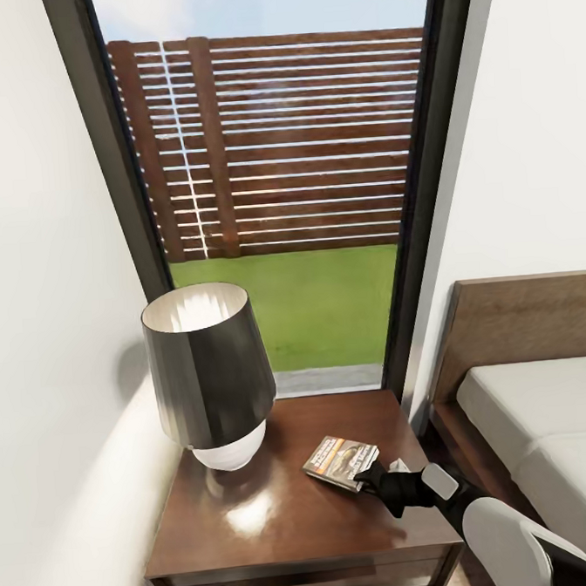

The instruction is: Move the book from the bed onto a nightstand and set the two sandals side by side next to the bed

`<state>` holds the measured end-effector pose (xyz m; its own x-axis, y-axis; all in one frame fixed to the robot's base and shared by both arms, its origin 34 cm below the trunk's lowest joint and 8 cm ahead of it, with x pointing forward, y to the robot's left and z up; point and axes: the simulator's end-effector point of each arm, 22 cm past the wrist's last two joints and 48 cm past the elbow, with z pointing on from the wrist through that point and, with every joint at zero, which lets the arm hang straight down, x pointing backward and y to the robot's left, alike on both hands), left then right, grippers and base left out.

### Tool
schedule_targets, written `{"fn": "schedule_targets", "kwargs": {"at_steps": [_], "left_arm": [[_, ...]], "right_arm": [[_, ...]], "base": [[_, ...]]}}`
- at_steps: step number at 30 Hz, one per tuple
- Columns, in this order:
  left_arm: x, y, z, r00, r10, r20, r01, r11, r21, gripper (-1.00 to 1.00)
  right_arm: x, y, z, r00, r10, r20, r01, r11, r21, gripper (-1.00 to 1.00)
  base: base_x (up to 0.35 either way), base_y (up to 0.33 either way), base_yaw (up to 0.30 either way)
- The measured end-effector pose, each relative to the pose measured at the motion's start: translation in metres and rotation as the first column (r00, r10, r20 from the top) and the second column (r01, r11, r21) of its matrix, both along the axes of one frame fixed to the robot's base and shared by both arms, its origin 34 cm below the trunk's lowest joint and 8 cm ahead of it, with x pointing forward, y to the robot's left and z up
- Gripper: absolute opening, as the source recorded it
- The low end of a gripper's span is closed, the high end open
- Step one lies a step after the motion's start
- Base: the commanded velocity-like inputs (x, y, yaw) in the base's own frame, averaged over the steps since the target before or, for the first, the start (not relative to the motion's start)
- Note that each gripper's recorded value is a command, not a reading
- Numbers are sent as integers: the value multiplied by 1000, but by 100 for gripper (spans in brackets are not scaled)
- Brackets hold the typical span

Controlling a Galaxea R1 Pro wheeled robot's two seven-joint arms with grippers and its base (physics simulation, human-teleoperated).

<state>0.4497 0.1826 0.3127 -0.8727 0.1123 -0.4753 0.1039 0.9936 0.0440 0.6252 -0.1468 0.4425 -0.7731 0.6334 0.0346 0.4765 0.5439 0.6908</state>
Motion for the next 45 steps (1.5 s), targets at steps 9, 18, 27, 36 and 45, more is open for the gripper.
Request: {"fn": "schedule_targets", "kwargs": {"at_steps": [9, 18, 27, 36, 45], "left_arm": [[-1, 0, 0, 1000, 1, -2, -1, 1000, 0, 100], [-1, 0, 0, 1000, 1, -2, -1, 1000, 0, 100], [-1, 0, -1, 1000, 1, -2, -1, 1000, 1, 100], [-1, 0, -1, 1000, 0, -2, 0, 1000, 1, 100], [-1, 0, 0, 1000, 0, -1, 0, 1000, 2, 100]], "right_arm": [[0, 0, 0, 1000, -1, -1, 1, 1000, 1, -100], [0, 0, 0, 1000, -1, 1, 1, 1000, 2, -100], [-5, -5, -7, 999, 38, -4, -38, 998, -47, 100], [-6, -4, -6, 999, 38, -4, -39, 998, -46, 100], [-6, -4, -6, 999, 38, -4, -38, 998, -45, 100]], "base": [[0, 0, 0], [0, 0, 0], [0, 0, 0], [0, 0, 0], [0, 0, 0]]}}
